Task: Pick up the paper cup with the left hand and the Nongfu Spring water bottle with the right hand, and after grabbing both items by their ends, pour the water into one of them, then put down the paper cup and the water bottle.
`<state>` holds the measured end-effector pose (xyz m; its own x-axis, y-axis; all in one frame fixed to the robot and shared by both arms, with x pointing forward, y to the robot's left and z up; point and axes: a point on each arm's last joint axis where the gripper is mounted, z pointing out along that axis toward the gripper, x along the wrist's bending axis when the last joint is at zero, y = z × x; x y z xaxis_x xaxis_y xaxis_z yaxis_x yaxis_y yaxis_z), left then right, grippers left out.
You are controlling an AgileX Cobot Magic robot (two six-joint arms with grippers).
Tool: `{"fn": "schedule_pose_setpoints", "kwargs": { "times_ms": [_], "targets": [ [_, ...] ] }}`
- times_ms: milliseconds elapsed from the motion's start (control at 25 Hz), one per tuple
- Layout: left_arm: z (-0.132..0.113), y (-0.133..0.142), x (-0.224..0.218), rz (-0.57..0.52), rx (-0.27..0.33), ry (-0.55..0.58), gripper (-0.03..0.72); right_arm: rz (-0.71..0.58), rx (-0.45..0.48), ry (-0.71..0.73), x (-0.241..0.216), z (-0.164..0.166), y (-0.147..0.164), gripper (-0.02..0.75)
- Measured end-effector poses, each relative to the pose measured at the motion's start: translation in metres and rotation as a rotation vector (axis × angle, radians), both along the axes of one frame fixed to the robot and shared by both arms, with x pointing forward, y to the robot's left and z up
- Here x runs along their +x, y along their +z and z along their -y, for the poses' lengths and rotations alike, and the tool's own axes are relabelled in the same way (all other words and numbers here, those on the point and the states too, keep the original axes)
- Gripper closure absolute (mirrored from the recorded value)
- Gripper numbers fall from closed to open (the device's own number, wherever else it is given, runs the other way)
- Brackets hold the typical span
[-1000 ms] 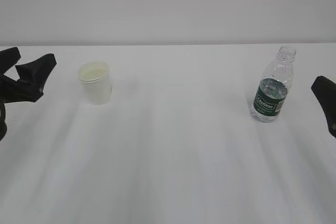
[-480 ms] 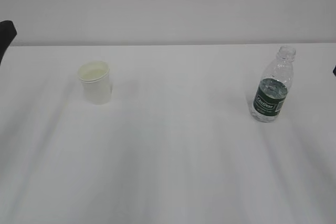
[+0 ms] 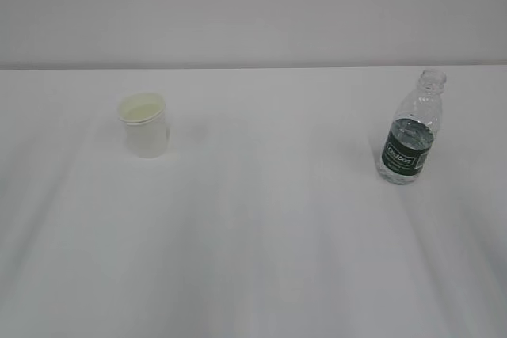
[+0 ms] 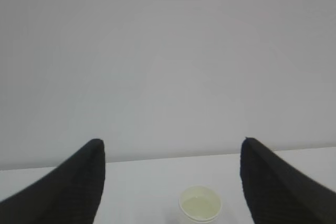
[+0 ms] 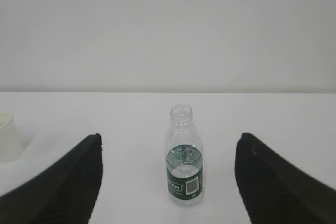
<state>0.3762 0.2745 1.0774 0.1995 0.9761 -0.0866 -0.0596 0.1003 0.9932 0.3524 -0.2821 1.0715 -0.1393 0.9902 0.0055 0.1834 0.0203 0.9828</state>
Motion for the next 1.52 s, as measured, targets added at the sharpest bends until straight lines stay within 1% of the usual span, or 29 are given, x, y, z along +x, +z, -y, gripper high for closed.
{"fn": "schedule_pose_setpoints", "kwargs": {
  "times_ms": [120,240,320,400,480,560,640,800,1000,1080,1200,1360,1520],
  "targets": [
    [-0.004,0.004,-0.020,-0.004,0.001,0.001,0.113,-0.030,-0.007,-0.013,-0.013,0.003,0.007,0.151],
    [-0.008,0.003,-0.038,-0.048,0.010,0.003,0.119,-0.059,-0.010,-0.025,-0.029,0.007,0.012,0.151],
    [-0.010,0.006,-0.050,-0.083,0.016,0.005,0.130,-0.056,-0.008,-0.031,-0.039,0.009,0.016,0.151],
    [-0.013,0.014,-0.062,-0.093,0.018,0.006,0.138,-0.048,-0.005,-0.037,-0.050,0.011,0.019,0.151],
    [-0.015,0.023,-0.073,-0.080,0.015,0.007,0.142,-0.056,-0.004,-0.043,-0.060,0.013,0.020,0.150],
    [-0.016,0.030,-0.081,-0.092,0.017,0.007,0.143,-0.077,-0.005,-0.049,-0.070,0.015,0.020,0.150],
    [-0.018,0.035,-0.089,-0.127,0.024,0.008,0.143,-0.115,-0.008,-0.058,-0.080,0.018,0.018,0.150],
    [-0.021,0.042,-0.104,-0.239,0.035,0.004,0.143,-0.171,-0.010,-0.072,-0.102,0.022,0.017,0.150],
    [-0.022,0.030,-0.118,-0.449,0.068,-0.002,0.143,-0.256,-0.014,-0.084,-0.120,0.026,0.009,0.151],
    [-0.023,0.026,-0.124,-0.482,0.072,-0.005,0.143,-0.298,-0.013,-0.084,-0.128,0.027,0.004,0.151],
    [-0.025,0.023,-0.136,-0.476,0.065,-0.013,0.146,-0.326,-0.008,-0.082,-0.137,0.027,-0.001,0.151],
    [-0.028,0.016,-0.153,-0.484,0.067,-0.015,0.158,-0.328,-0.007,-0.084,-0.142,0.028,-0.003,0.150],
    [-0.030,0.009,-0.166,-0.492,0.070,-0.016,0.176,-0.323,-0.032,-0.115,-0.141,0.032,-0.003,0.150]
  ]
}}
